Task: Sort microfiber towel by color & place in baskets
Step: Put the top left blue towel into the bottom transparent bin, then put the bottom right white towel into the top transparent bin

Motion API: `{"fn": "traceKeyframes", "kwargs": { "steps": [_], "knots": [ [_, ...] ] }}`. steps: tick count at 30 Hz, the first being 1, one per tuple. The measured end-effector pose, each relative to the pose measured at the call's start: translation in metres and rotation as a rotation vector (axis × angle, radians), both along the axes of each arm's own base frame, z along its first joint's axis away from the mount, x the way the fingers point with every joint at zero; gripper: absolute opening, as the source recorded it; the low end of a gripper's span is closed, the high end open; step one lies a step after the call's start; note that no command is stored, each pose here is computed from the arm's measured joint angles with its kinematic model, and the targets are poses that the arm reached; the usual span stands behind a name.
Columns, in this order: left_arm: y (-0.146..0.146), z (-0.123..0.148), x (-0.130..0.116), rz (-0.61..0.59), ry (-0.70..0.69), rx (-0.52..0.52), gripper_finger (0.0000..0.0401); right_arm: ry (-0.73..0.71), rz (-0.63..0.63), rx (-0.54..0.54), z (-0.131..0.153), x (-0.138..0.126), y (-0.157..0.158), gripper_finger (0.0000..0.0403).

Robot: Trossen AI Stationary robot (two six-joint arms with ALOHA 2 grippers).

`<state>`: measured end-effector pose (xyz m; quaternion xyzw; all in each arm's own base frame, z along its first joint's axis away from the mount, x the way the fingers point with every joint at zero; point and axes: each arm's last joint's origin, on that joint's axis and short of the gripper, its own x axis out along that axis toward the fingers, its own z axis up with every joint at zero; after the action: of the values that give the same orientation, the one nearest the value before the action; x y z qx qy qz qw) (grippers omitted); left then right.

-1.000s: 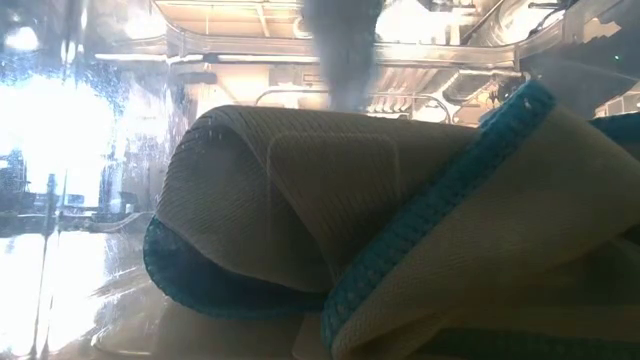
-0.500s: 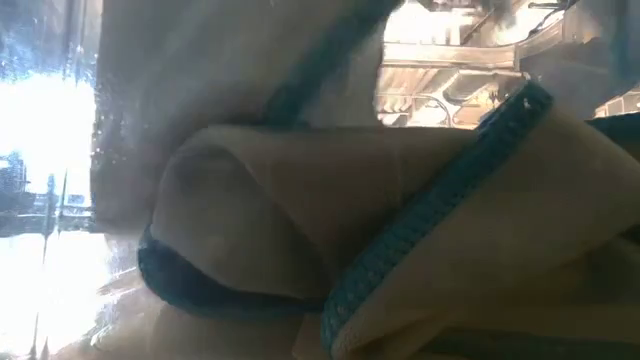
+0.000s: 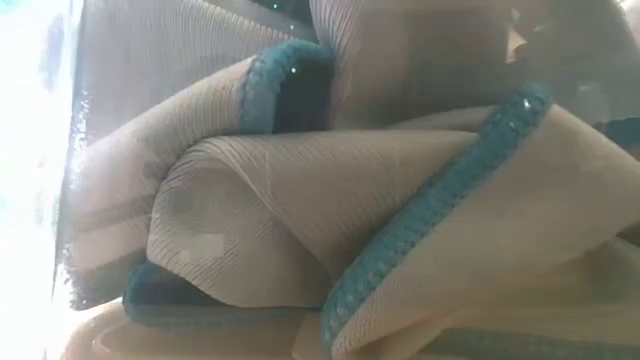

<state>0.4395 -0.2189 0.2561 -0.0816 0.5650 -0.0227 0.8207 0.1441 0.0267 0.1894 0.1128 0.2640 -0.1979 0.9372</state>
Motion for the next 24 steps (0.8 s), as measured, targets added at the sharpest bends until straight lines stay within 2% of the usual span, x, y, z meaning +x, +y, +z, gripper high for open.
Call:
{"fn": "traceKeyframes", "kwargs": {
  "steps": [13, 17, 24],
  "knots": [
    [0.005, -0.003, 0.003, -0.027, 0.007, 0.008, 0.0124, 0.004, 0.000, -0.001, 0.000, 0.000, 0.000, 0.0000],
    [0.016, 0.010, 0.002, 0.001, -0.010, 0.018, 0.0135, 0.004, 0.000, -0.002, 0.000, 0.000, 0.000, 0.0000],
    [0.022, 0.039, -0.013, -0.038, -0.085, 0.159, 0.0134, 0.004, 0.001, -0.002, 0.000, 0.000, 0.000, 0.0000]
  ]
}}
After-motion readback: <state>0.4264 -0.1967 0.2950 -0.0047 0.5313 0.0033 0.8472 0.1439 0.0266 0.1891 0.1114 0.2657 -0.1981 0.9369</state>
